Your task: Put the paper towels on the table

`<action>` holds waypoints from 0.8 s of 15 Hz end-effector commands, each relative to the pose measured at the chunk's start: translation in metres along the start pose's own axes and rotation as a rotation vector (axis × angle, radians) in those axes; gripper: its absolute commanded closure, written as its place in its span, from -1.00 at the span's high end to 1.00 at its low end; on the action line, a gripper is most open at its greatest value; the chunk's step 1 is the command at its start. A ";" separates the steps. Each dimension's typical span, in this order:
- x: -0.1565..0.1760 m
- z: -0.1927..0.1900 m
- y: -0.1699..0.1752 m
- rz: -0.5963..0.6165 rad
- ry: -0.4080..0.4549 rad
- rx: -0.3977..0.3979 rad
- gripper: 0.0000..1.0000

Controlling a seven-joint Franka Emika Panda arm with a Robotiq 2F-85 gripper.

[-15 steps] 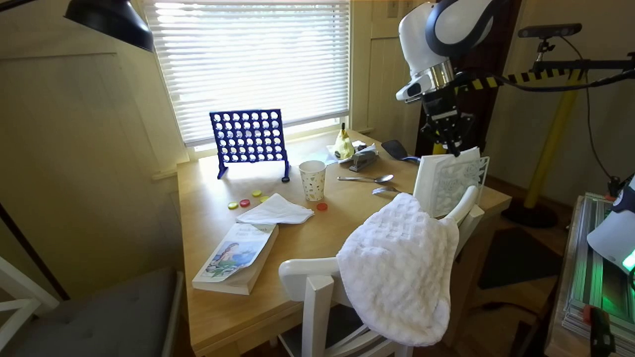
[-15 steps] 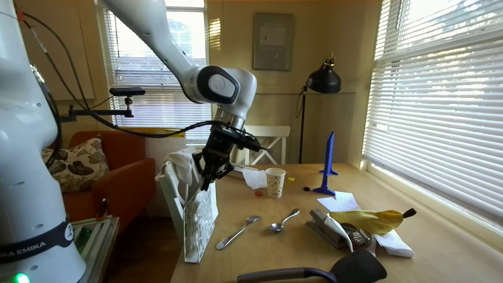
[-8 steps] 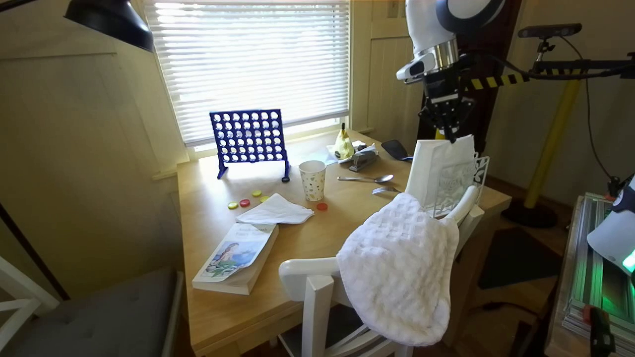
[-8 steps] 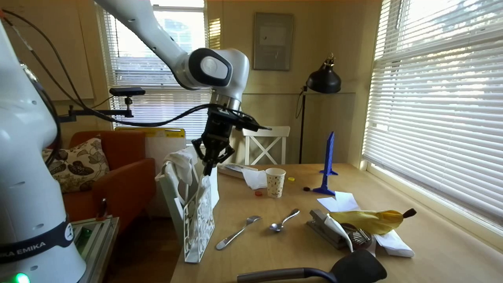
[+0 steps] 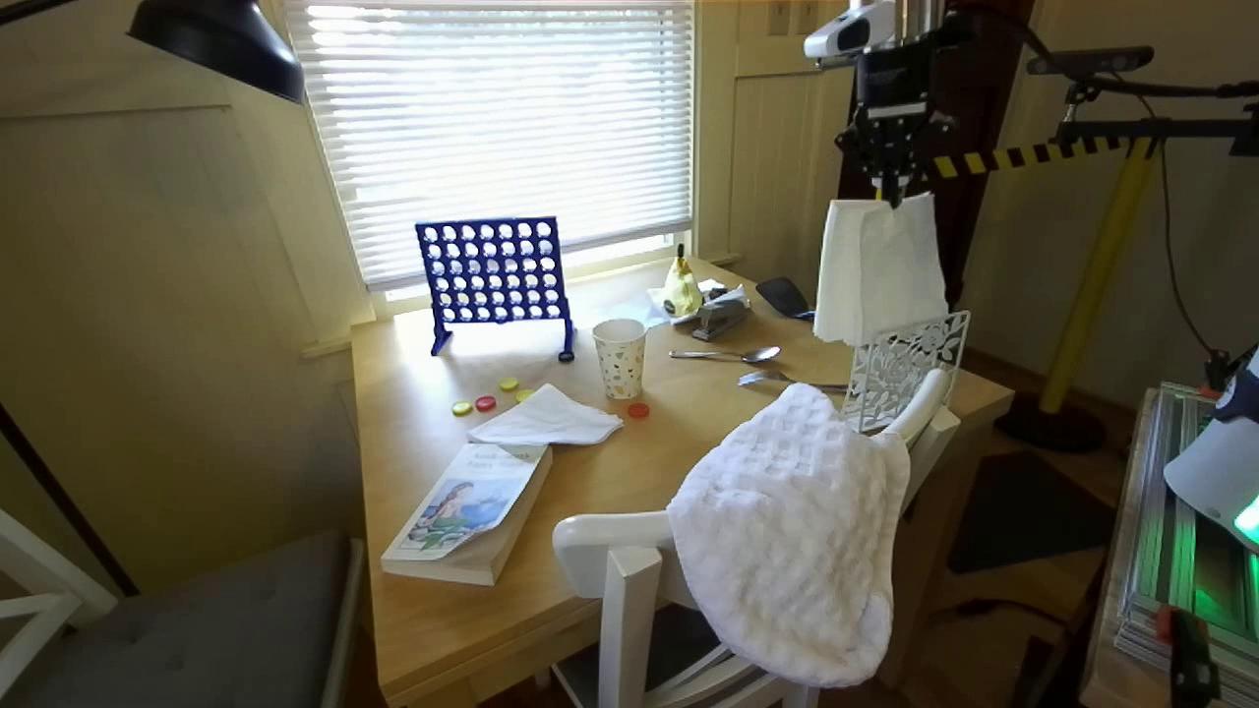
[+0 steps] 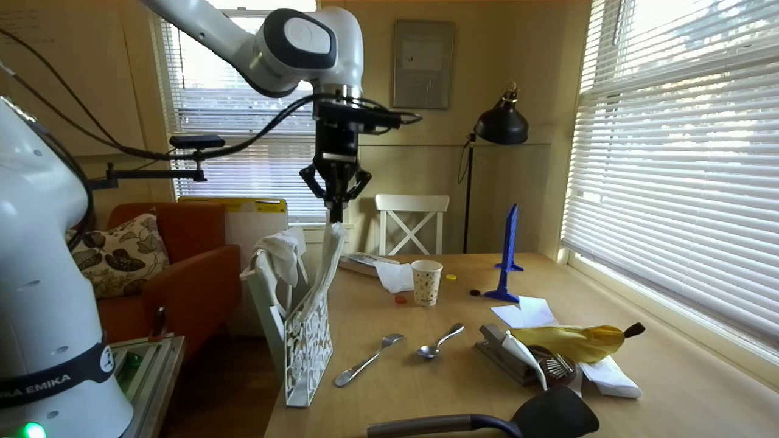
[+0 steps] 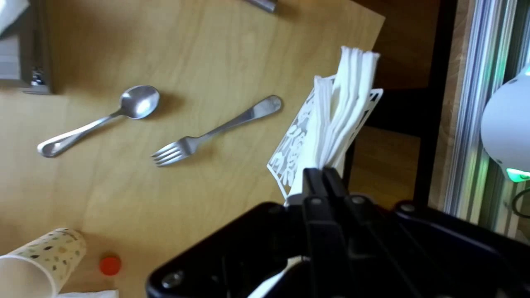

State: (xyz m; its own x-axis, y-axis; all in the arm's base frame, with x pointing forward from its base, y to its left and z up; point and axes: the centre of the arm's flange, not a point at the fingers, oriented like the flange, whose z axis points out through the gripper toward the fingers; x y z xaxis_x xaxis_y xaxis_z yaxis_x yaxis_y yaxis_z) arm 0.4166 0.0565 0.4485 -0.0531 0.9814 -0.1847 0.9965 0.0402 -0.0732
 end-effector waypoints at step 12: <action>-0.066 -0.033 0.023 0.149 -0.056 -0.202 -0.98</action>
State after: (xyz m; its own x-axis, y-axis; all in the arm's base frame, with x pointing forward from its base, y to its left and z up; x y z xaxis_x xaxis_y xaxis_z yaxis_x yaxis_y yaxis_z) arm 0.4348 0.0144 0.5175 0.0698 0.9626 -0.2616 0.9872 -0.0290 0.1567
